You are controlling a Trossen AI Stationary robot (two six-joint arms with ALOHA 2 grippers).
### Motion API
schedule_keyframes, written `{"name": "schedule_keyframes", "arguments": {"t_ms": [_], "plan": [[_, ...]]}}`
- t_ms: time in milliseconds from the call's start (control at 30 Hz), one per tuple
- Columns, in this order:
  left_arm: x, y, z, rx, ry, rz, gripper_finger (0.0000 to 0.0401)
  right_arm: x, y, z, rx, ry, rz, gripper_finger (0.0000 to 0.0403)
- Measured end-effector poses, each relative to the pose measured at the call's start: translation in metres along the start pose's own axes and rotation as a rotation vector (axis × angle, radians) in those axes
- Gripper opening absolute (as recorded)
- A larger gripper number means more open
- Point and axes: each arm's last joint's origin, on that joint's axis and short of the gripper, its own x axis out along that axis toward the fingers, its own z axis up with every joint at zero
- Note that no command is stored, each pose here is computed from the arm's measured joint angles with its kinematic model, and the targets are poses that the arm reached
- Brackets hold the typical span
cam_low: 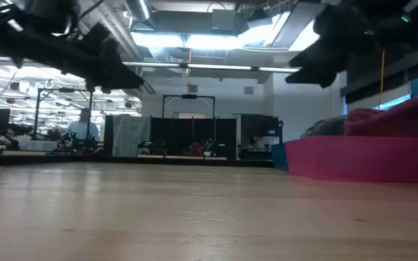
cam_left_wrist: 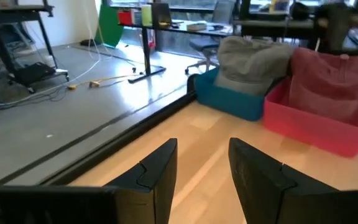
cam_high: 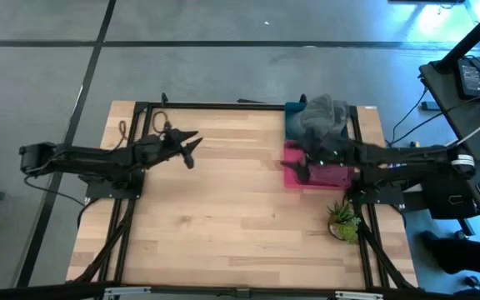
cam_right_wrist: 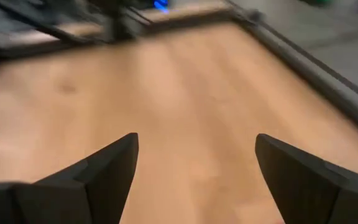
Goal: Pick & Place hat
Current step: Return to Home Position
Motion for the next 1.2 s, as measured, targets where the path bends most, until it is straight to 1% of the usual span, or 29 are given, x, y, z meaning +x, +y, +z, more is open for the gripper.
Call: {"name": "schedule_keyframes", "arguments": {"t_ms": [67,133,200,267,467,700,867,1000,1200], "plan": [[-0.008,0.004,-0.004,-0.025,-0.016,0.004,0.0141,-0.004,0.005,-0.018,0.014,-0.055,0.095,0.0323],[-0.015,0.007,-0.007,-0.055,-0.040,-0.003,0.0141,-0.009,0.006,-0.035,0.042,-0.080,0.138,0.0323],[-0.021,0.010,-0.011,-0.075,-0.038,-0.005,0.0141,-0.013,0.005,-0.049,0.062,-0.110,0.148,0.0323],[-0.025,0.012,-0.014,-0.083,-0.007,0.006,0.0141,-0.017,0.004,-0.059,0.073,-0.148,0.154,0.0323],[-0.035,0.016,-0.011,-0.087,-0.015,0.021,0.0141,-0.029,0.000,-0.080,0.091,-0.214,0.169,0.0323],[-0.048,0.023,-0.011,-0.084,-0.014,0.080,0.0141,-0.038,-0.003,-0.097,0.094,-0.266,0.178,0.0323],[-0.061,0.029,-0.009,-0.100,-0.051,0.086,0.0141,-0.042,-0.003,-0.096,0.083,-0.280,0.204,0.0323],[-0.070,0.033,-0.009,-0.109,-0.070,0.105,0.0141,-0.045,-0.003,-0.097,0.087,-0.274,0.204,0.0323],[-0.082,0.039,-0.013,-0.130,-0.080,0.104,0.0141,-0.050,-0.004,-0.100,0.086,-0.269,0.202,0.0323]]}}
